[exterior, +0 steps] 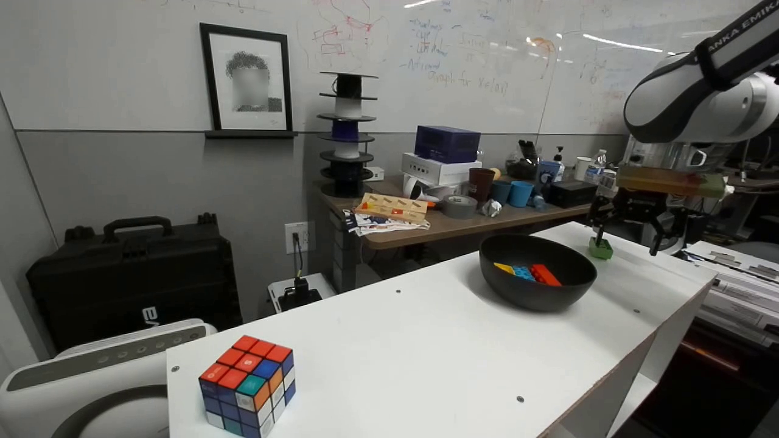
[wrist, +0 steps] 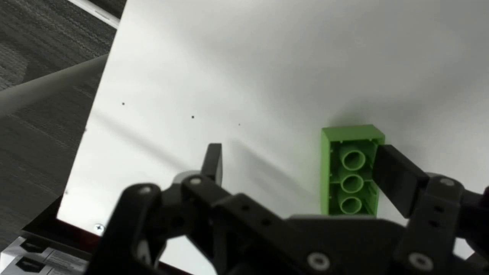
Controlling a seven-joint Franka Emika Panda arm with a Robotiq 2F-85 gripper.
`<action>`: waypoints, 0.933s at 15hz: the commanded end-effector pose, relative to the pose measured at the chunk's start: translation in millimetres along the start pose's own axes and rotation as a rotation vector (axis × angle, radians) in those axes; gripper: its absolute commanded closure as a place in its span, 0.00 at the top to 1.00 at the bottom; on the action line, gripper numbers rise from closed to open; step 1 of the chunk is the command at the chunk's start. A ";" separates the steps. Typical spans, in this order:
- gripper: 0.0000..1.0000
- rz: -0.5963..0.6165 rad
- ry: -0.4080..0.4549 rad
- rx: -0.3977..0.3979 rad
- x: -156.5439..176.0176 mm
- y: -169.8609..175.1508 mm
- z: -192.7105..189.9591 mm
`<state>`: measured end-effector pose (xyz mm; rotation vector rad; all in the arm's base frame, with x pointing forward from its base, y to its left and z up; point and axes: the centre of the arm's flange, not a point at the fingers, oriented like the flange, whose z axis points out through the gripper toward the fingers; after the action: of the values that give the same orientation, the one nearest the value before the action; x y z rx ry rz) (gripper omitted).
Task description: Put all the toy blocks into the black bowl.
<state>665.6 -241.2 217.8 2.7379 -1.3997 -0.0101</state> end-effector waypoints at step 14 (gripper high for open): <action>1.00 -0.148 0.068 -0.074 -11.0 -40.3 -1.9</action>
<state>691.2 -220.0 217.7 2.7257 -1.2465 0.0304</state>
